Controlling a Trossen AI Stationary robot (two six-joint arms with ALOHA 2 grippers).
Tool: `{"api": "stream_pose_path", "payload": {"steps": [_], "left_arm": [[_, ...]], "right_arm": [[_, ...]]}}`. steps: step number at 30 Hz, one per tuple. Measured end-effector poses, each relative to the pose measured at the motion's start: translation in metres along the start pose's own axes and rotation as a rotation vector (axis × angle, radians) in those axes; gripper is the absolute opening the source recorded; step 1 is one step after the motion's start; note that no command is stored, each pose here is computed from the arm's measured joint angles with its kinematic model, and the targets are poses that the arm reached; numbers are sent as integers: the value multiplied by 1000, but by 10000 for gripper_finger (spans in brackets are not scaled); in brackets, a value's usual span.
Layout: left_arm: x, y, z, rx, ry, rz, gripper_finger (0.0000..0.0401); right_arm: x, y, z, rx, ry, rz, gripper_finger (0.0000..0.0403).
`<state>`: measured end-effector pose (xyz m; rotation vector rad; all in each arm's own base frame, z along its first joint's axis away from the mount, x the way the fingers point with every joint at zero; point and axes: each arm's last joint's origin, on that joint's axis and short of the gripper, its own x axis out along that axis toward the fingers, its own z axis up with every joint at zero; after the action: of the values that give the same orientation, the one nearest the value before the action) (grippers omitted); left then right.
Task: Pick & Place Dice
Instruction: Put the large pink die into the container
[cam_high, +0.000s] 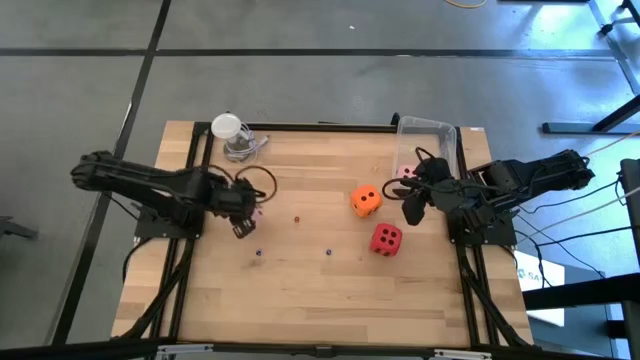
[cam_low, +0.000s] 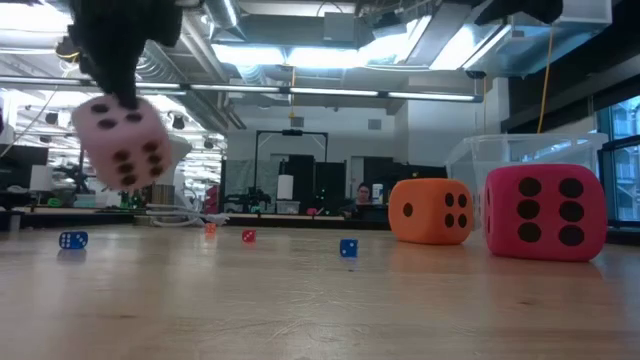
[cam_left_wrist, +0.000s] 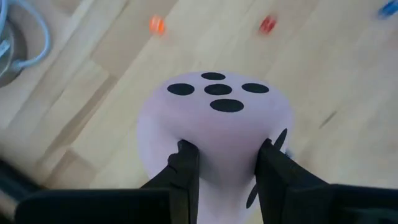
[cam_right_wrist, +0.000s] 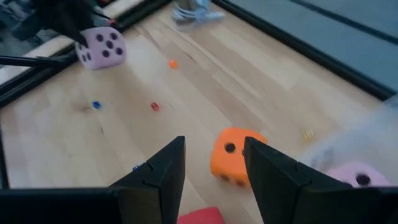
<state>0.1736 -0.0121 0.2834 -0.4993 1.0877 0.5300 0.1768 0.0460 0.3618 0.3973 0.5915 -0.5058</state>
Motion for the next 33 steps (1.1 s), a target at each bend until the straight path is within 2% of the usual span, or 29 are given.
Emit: {"api": "stream_pose_path", "payload": {"steps": [5,8,13,17,20,23,25,29,33], "left_arm": [[-18,7,5,-63,-141,-102,85],[-24,10,8,-77,-201,-143,81],[-30,9,15,-73,-265,-227,76],[-33,4,23,-67,-334,-310,70],[-38,0,32,-62,-406,-385,70],[-41,0,38,-76,-442,-438,69],[-42,0,40,-79,-448,-465,66],[-42,3,43,-86,-441,-479,57],[-43,4,46,-90,-451,-521,54]], "right_arm": [[-1,12,11,-131,-87,130,165],[-1,23,22,-255,-183,226,167],[7,42,35,-454,-312,362,214],[31,53,42,-501,-357,310,282],[54,59,43,-526,-354,250,336],[73,65,42,-558,-331,238,383],[82,71,43,-603,-307,252,395],[91,88,50,-735,-303,297,382],[104,103,58,-784,-278,288,380]]}}
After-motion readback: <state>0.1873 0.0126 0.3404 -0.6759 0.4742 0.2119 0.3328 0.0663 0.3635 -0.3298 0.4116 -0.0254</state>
